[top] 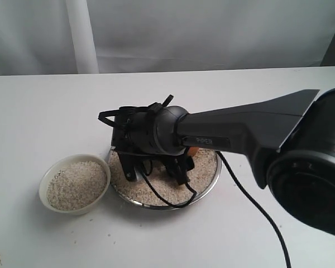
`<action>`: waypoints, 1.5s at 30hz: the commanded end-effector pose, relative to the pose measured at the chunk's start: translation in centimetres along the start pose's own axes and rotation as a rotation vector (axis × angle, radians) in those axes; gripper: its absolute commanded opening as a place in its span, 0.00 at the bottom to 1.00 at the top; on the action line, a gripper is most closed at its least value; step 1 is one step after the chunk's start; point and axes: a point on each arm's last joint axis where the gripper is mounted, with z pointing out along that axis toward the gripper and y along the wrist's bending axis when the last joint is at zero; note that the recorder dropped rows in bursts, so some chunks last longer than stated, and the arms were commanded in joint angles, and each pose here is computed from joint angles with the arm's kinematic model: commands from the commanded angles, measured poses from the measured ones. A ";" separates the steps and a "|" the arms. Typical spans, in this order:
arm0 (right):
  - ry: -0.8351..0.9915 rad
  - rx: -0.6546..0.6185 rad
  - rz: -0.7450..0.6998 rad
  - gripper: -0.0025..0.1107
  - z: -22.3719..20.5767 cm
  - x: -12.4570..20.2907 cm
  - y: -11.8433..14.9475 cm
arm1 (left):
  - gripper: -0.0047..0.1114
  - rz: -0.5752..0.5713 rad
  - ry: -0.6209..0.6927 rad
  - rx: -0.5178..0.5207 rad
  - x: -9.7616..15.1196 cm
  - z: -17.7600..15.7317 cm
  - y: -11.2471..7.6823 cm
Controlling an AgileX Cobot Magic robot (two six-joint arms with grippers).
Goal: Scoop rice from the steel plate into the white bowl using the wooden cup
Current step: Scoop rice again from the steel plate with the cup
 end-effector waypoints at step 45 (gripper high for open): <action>-0.575 -0.104 0.620 0.02 -1.5 1.7 1.2 | 0.04 -0.008 -0.010 0.006 -0.1 0.0 0.0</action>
